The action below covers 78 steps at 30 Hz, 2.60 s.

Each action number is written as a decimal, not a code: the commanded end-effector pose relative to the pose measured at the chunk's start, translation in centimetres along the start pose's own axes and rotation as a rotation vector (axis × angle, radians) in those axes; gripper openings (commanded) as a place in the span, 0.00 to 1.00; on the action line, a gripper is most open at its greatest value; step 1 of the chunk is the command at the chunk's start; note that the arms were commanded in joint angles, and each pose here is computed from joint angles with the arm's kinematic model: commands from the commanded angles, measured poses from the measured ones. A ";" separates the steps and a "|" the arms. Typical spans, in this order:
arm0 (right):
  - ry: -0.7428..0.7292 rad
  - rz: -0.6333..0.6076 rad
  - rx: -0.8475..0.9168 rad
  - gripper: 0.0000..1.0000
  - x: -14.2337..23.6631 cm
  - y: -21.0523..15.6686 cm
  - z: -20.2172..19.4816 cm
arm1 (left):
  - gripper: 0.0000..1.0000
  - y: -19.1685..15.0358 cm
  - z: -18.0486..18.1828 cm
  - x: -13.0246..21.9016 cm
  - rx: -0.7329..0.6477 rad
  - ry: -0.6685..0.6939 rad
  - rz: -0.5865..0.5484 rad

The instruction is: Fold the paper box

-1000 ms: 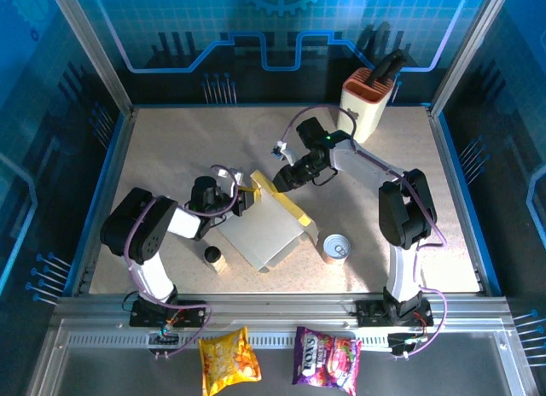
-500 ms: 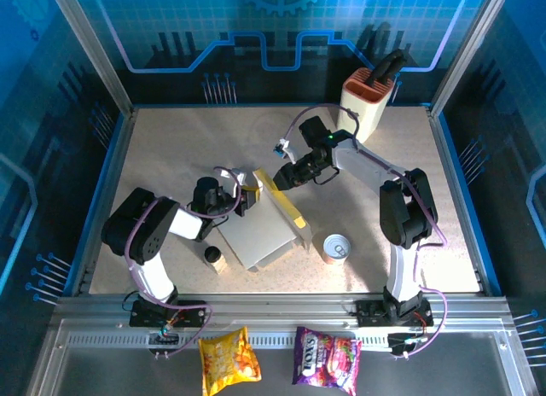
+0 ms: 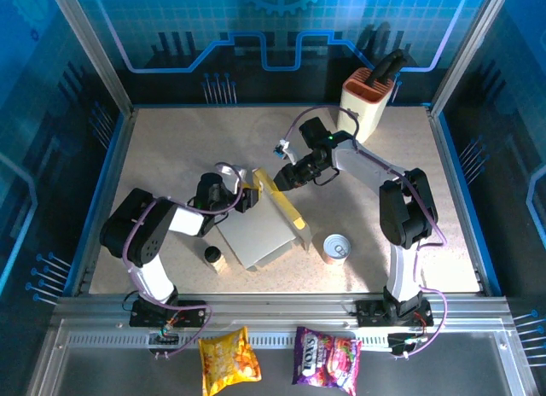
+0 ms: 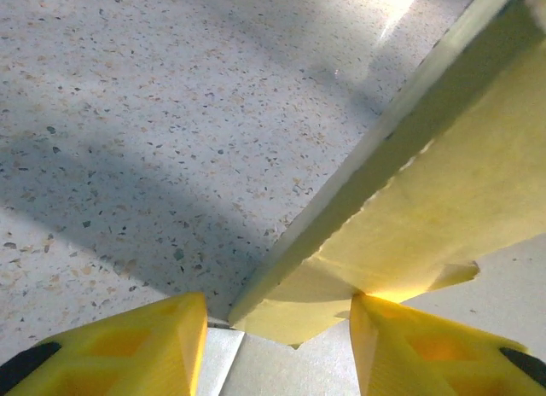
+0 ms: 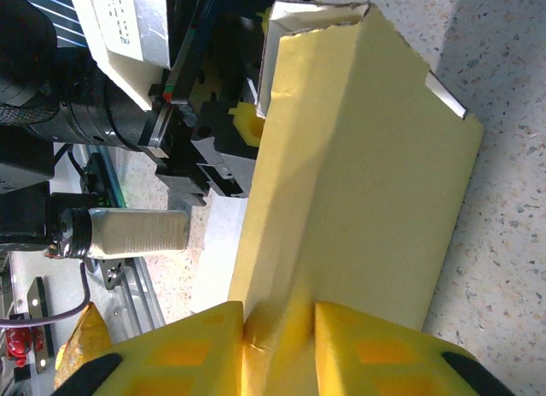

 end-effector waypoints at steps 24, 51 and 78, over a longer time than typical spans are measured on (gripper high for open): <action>0.009 -0.026 -0.047 0.44 0.7 -0.4 -1.0 | 0.15 0.5 -2.4 -1.5 -0.169 -0.183 0.031; 0.097 0.015 -0.007 0.37 -0.6 -0.6 -0.4 | 0.51 1.9 -3.1 -1.9 -0.203 -0.183 0.096; 0.059 0.054 0.023 0.43 -1.0 -0.9 -0.4 | 0.40 2.5 -4.1 -0.4 -0.231 -0.171 0.024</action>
Point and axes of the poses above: each hand's point on the last joint's axis, 136 mm out from that joint toward the fingers, its own x axis back along the fingers, its own z axis along the line the jaws close on, y = z × x, the point moved 7 cm from there along x, back along the fingers, and after that the axes turned 12 degrees about x, right-handed, at the moved point
